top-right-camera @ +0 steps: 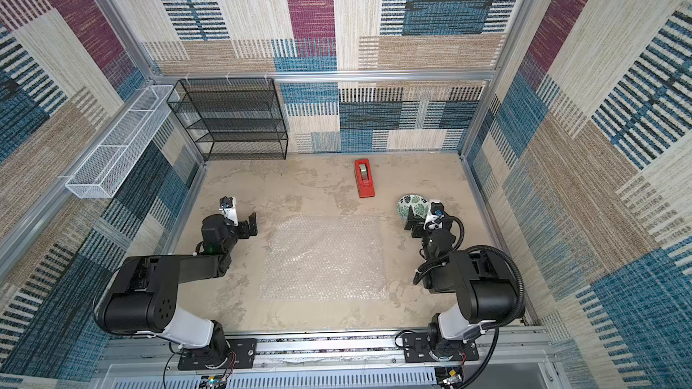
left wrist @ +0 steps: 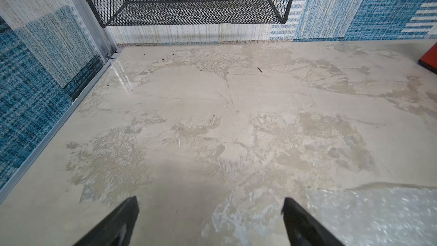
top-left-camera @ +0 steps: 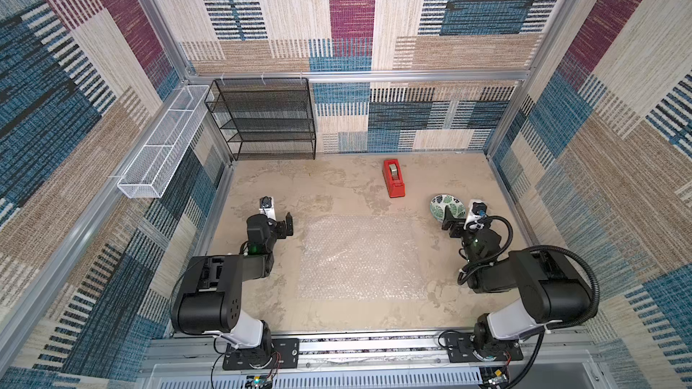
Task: Wrap bowls in bubble wrap
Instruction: Pick up the bowl from the center of the board.
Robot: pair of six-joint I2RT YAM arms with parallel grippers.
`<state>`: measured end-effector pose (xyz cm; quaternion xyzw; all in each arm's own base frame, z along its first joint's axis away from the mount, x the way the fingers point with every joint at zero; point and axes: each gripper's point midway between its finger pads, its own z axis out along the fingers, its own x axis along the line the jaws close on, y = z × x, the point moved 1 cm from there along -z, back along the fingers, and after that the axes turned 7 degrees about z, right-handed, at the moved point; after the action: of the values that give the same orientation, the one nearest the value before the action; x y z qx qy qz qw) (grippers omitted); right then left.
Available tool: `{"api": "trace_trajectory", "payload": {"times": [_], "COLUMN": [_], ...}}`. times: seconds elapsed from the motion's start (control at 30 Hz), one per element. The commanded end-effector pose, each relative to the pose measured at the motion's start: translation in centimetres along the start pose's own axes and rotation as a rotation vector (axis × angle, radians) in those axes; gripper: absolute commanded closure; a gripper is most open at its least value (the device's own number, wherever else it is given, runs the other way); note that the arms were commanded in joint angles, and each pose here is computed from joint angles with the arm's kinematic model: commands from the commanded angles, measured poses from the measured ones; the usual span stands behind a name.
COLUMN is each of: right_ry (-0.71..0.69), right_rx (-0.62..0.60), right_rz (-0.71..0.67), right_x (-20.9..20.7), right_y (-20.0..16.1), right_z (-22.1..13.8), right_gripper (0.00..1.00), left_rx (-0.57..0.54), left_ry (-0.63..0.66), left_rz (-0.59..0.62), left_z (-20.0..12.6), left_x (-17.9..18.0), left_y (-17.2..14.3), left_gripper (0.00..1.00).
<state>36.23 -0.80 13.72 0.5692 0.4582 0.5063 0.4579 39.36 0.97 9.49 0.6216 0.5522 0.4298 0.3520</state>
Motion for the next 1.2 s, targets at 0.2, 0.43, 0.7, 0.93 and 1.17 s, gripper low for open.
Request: {"api": "trace_trajectory", "payload": {"times": [0.2, 0.43, 0.7, 0.93, 1.17], "right_ry": [-0.006, -0.007, -0.036, -0.071, -0.048], "right_rx": [-0.036, -0.032, -0.041, 0.001, 0.123], "right_rz": [-0.004, -0.005, 0.007, 0.016, 0.094], "right_x": [-0.1, -0.1, -0.5, -0.6, 0.9], "right_y": [0.9, 0.7, 1.3, 2.5, 5.8], "right_z": [-0.1, -0.1, 0.0, 0.8, 2.5], "right_gripper": [0.01, 0.01, 0.01, 0.01, 0.01], "left_rx": [-0.006, -0.006, -0.004, 0.042, 0.089], "left_ry": [-0.006, -0.006, -0.013, 0.015, -0.005], "left_rz": [-0.005, -0.005, 0.005, -0.022, -0.122], "left_z": [0.1, 0.1, -0.4, -3.0, -7.2], "left_x": [-0.1, 0.0, -0.1, 0.6, 0.4], "left_y": [0.3, 0.3, 1.2, 3.1, 6.5], "left_gripper": [0.0, 0.01, 0.0, 0.0, 0.0]}}
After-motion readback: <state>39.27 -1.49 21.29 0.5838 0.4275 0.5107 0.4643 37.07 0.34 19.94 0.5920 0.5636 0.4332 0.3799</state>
